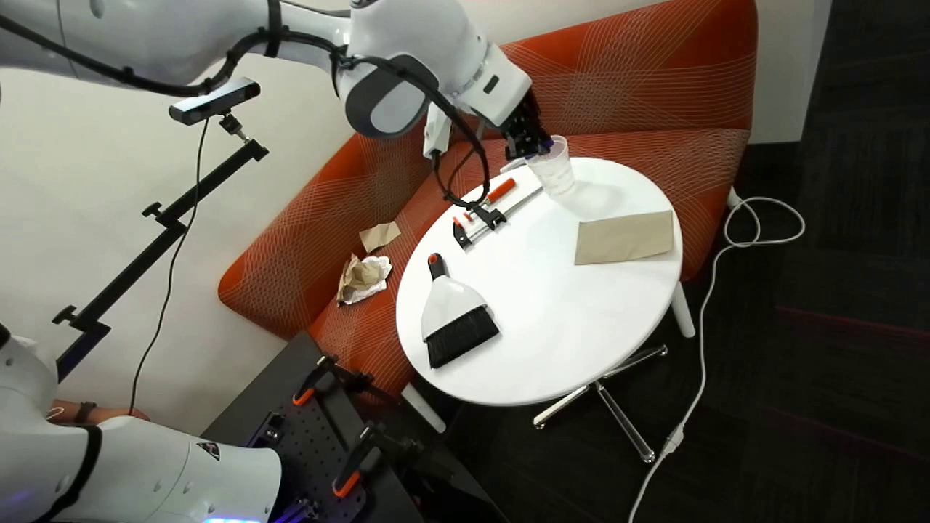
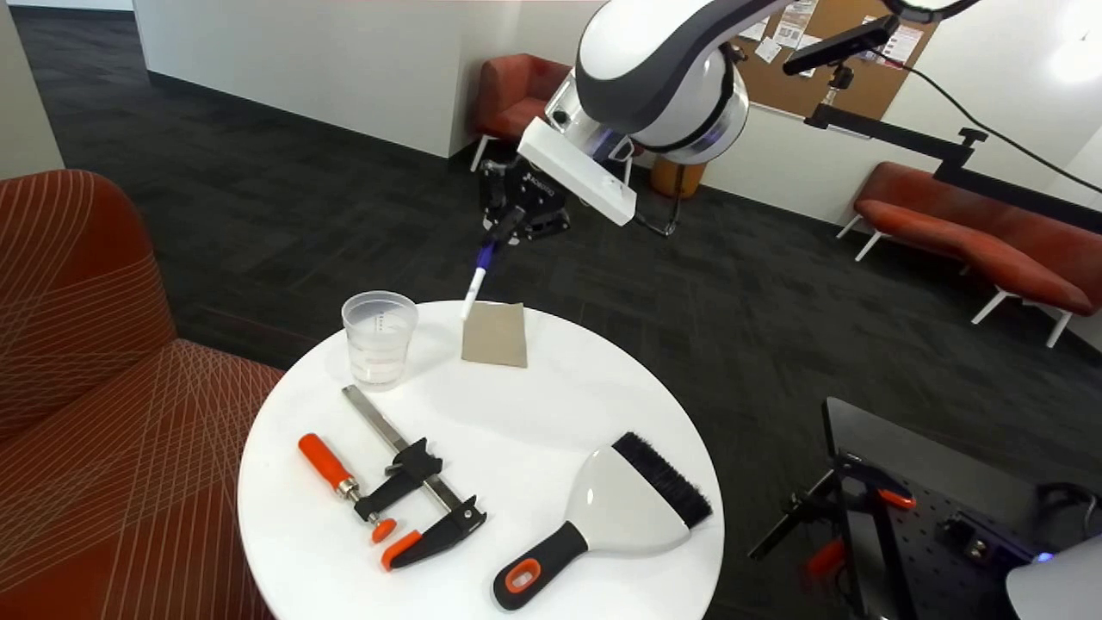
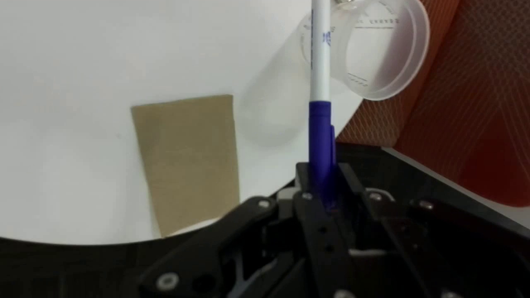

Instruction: Put the blue pen inside the clear cup

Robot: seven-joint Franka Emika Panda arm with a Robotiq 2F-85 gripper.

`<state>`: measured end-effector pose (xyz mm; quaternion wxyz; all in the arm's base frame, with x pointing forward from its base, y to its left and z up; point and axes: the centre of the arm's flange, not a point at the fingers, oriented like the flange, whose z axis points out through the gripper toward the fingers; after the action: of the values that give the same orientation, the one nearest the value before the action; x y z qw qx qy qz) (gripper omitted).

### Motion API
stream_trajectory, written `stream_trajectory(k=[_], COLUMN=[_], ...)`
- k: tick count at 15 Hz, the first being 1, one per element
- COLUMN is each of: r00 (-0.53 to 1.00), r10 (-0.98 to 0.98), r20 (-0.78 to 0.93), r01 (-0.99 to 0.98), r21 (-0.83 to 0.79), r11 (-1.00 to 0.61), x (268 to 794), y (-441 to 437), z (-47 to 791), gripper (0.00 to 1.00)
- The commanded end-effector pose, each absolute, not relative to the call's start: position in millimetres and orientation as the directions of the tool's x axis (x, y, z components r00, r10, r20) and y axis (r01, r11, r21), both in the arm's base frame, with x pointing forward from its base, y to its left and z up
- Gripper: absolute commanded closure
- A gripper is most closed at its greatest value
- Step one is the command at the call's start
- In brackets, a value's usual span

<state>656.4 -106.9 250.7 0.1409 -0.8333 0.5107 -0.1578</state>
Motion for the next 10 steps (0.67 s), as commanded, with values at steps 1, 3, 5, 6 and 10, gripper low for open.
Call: stream_trajectory(k=[1,3,5,6,10], r00=[0.459,0.462,0.444,0.452,0.450], r10=[-0.842,-0.802,-0.793,-0.808,-0.801], r20=[0.283,0.380,0.417,0.378,0.395], r01=[-0.713,-0.657,-0.648,-0.662,-0.656], r21=[-0.448,-0.461,-0.462,-0.466,-0.463], r11=[-0.539,-0.597,-0.605,-0.588,-0.596], x=[638.6,638.9,635.9,653.2,648.5], y=[-79.7,-67.2,-58.2,-65.4,-60.6], z=[276.7,282.5,283.4,277.6,273.5], gripper=[0.95,0.95,0.95,0.82,0.82])
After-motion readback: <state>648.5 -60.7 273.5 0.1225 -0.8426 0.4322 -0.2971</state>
